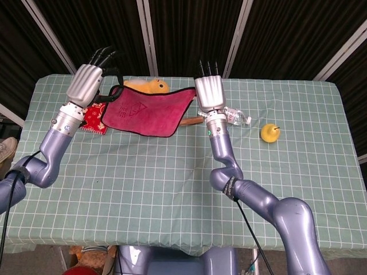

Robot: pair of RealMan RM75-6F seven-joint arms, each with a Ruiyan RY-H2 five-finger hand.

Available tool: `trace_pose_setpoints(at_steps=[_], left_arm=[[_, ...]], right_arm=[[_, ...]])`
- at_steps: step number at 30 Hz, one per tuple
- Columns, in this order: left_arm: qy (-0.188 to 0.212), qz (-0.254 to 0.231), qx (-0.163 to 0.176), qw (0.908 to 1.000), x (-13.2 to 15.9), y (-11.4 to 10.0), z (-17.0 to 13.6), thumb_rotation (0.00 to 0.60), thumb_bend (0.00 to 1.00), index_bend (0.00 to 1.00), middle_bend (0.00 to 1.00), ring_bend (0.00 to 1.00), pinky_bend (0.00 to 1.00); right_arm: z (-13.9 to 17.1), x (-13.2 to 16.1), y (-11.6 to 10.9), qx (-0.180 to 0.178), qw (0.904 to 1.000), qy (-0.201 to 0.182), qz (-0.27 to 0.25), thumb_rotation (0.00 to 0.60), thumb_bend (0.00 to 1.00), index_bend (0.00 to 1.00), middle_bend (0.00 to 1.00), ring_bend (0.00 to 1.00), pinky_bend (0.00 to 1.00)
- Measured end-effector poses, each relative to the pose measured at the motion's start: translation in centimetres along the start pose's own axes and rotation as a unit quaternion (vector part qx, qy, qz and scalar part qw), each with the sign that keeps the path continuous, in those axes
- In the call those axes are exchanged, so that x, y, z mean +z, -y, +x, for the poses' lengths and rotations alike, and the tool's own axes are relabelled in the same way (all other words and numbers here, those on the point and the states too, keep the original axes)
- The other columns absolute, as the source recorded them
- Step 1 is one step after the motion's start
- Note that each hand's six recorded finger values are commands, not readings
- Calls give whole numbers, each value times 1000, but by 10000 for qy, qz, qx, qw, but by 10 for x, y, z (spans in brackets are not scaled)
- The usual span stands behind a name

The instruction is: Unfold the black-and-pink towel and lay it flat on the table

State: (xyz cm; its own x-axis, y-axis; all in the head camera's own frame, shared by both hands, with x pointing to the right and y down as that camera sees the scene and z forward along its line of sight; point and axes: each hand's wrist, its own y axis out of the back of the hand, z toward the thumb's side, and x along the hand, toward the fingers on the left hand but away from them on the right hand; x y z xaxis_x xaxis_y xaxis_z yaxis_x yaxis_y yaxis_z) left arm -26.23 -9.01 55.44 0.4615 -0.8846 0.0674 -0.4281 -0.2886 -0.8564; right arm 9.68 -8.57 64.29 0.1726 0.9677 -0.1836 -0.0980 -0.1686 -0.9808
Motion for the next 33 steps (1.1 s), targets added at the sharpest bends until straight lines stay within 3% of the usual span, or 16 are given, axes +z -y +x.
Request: trace_pose_setpoints(at_steps=[10,14,24,33], left_arm=[[152,-16,-109,9998,-6,4,-29,600,478,706,129,0,16],[169,-240,-208,9994,-8,3,-44,600,478,706,129,0,16],[281,-966,-1024,9896,-11,29,-121,600,478,708,130,0,16],[395,-1286,-1678,9766,-5,62,-168,600,478,710,132,0,16]], right_arm=[[21,-2,-10,-414,9991,-54,-64,600,574,569,30,0,0],[38,2,-13,-484,9985,-106,-214,600,574,569,30,0,0],[113,8,-12,-305,9959,-79,-846,600,574,569,30,0,0],[164,-4,7,-70,9958,67,-909,600,573,569,30,0,0]])
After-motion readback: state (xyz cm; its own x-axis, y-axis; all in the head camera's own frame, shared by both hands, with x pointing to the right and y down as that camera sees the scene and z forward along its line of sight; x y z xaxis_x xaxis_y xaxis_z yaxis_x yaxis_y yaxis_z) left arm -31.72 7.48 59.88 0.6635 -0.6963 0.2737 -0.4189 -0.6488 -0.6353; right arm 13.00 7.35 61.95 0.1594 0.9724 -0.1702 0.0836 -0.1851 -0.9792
